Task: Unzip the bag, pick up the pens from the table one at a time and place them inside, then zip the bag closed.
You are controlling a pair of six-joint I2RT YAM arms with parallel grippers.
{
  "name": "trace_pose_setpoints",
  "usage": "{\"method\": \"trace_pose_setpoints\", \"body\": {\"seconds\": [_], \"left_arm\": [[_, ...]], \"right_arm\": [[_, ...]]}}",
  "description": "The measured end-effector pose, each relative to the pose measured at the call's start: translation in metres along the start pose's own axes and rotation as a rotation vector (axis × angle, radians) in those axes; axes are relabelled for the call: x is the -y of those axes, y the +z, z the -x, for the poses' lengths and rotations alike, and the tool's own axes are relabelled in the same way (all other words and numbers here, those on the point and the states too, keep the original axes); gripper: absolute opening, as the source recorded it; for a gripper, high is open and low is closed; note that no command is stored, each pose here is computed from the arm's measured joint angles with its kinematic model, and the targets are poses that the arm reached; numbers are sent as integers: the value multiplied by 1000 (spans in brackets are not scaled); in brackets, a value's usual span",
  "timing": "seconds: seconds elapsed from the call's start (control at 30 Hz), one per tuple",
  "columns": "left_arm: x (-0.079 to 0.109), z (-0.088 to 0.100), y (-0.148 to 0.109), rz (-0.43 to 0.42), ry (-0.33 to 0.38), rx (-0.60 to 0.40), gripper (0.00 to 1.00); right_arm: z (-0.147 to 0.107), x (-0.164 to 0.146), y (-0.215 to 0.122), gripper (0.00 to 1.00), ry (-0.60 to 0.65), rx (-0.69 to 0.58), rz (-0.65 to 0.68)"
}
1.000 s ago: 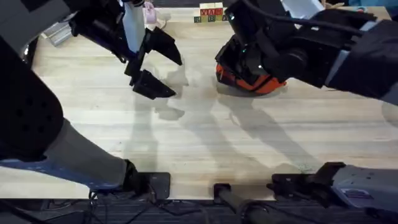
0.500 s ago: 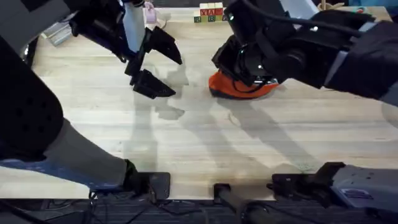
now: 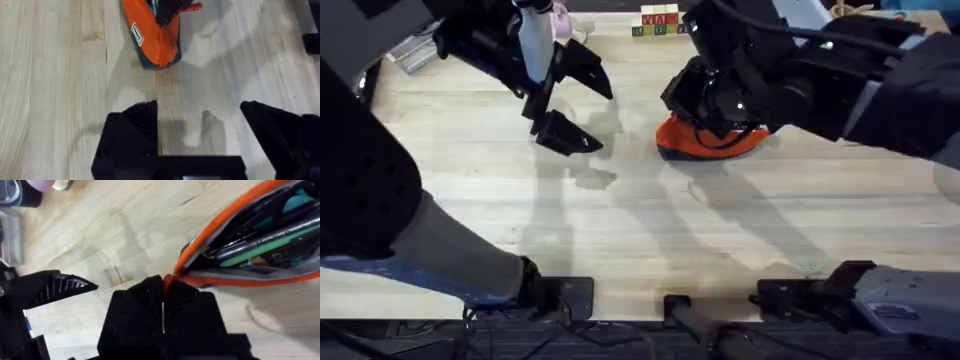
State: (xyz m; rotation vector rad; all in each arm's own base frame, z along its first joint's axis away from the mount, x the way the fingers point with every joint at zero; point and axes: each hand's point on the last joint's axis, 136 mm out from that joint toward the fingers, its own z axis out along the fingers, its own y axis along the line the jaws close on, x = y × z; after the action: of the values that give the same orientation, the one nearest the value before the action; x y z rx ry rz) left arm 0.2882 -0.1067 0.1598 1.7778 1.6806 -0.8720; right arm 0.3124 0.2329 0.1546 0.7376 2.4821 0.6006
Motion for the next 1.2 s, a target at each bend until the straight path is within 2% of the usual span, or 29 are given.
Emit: {"method": "trace_pose_setpoints", "body": {"seconds": [0.37, 0.97, 1.2], "left_arm": [[-1, 1, 0, 2, 1, 4, 995], [-10, 14, 1, 41, 15, 79, 995], [-19, 14, 24, -9, -6, 137, 995]], "right_arm": [[0, 0, 0, 30, 0, 0, 1], [3, -1, 0, 30, 9, 5, 9], [4, -2, 0, 30, 9, 6, 11]]}}
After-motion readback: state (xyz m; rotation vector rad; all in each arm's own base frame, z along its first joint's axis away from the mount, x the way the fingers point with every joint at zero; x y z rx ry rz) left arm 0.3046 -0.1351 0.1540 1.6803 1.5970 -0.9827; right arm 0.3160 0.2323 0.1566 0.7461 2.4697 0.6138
